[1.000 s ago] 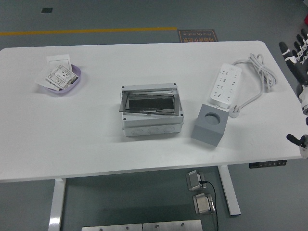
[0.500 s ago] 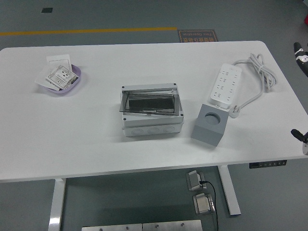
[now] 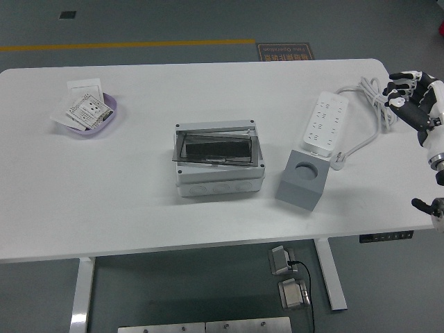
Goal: Pick up the cylinder from the cube,place it in the box,flap close box
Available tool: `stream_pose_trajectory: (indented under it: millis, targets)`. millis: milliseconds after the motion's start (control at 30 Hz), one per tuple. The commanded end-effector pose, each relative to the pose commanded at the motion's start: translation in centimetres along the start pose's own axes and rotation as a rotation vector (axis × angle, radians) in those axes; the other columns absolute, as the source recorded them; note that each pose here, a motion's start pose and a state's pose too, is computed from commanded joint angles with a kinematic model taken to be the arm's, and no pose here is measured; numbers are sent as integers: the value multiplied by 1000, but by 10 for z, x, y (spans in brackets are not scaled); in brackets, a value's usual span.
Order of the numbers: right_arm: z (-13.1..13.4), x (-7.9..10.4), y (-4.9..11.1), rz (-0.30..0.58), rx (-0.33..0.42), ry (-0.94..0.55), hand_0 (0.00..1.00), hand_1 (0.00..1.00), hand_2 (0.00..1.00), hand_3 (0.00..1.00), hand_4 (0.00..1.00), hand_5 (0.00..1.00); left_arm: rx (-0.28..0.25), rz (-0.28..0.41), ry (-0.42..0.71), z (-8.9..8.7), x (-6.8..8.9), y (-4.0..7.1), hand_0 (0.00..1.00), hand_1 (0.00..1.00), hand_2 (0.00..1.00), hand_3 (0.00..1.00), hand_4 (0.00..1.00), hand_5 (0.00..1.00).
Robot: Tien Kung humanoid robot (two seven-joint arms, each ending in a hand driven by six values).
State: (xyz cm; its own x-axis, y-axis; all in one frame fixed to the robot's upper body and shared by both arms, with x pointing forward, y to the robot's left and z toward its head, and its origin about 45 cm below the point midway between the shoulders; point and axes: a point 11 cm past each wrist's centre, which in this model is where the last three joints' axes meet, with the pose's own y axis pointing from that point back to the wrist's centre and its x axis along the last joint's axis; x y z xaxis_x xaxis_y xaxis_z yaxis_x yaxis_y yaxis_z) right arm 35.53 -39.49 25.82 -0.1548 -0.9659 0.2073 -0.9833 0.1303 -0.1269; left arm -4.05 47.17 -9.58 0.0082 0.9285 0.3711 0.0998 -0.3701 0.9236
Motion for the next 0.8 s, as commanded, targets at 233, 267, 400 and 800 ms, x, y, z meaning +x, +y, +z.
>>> stream_pose_trajectory:
  millis: [233, 267, 400, 800]
  targets:
    - [1, 0, 0, -1, -8, 0, 998, 998, 998, 998, 998, 871, -2, 0, 0, 1, 0, 0, 609, 667, 601, 592, 634, 268]
    - [1, 0, 0, -1, -8, 1, 998, 998, 998, 998, 998, 871, -2, 0, 0, 1, 0, 0, 609, 667, 601, 592, 634, 268]
    - [1, 1, 0, -1, -9, 4, 998, 998, 998, 998, 998, 891, -1, 0, -1, 0, 0, 0, 609, 667, 602, 593, 637, 268]
    - [3, 0, 0, 12, -19, -26, 998, 998, 998, 998, 998, 877, -3, -1, 0, 1, 0, 0, 609, 667, 601, 592, 637, 270]
